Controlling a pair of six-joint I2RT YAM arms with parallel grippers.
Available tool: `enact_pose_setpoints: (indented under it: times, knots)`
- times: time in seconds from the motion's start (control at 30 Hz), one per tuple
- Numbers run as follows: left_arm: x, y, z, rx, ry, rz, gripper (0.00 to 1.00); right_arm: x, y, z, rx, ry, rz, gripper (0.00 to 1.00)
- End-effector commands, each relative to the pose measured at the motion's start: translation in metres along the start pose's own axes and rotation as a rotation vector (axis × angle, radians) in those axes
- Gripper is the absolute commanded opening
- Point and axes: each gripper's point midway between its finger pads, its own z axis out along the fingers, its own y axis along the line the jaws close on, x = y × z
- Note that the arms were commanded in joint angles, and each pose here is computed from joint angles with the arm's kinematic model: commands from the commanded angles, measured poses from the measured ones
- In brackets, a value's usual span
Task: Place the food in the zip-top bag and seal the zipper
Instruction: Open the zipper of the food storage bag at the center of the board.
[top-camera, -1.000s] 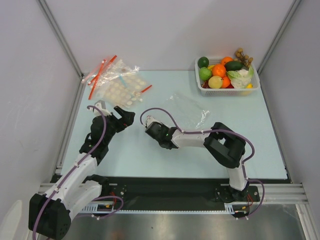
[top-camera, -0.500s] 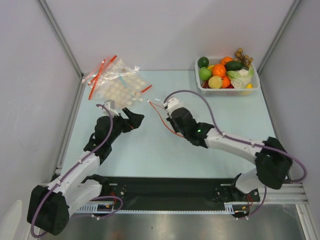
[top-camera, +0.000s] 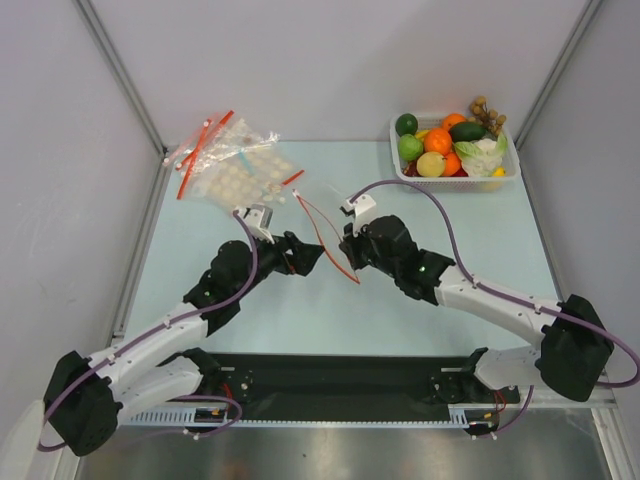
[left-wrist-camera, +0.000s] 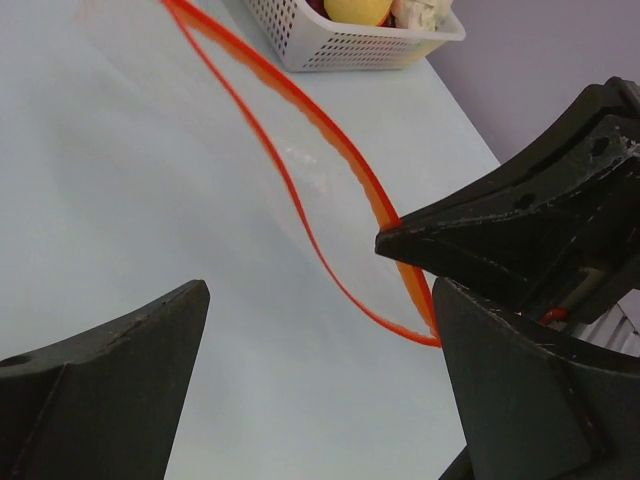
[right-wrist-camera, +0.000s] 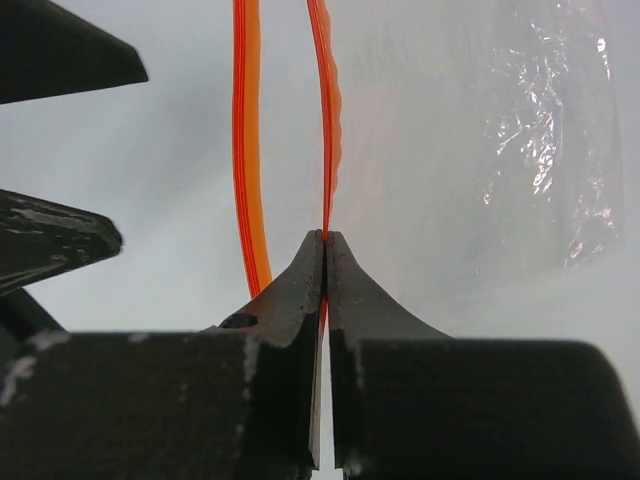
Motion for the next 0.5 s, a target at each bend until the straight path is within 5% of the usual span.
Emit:
enact_pose_setpoints:
  times: [0.0, 0.33, 0.43, 0.47]
  knots:
    - [-0.037, -0.021, 0.0, 0.035, -0.117, 0.068, 1.0, -0.028, 0.027, -0.013, -0.094, -0.099, 0.022, 0.0]
    - [-0.027, -0.01, 0.011, -0.025, -0.072, 0.078, 0.82, -0.037, 0.043, -0.027, -0.115, -0.16, -0.005, 0.0]
    - [-0.029, -0.01, 0.011, -0.023, -0.078, 0.088, 0.64, -0.038, 0.047, -0.031, -0.125, -0.177, -0.008, 0.0]
    - [-0.028, -0.012, 0.012, -0.015, -0.074, 0.092, 0.5, -0.038, 0.047, -0.034, -0.129, -0.184, -0.01, 0.0]
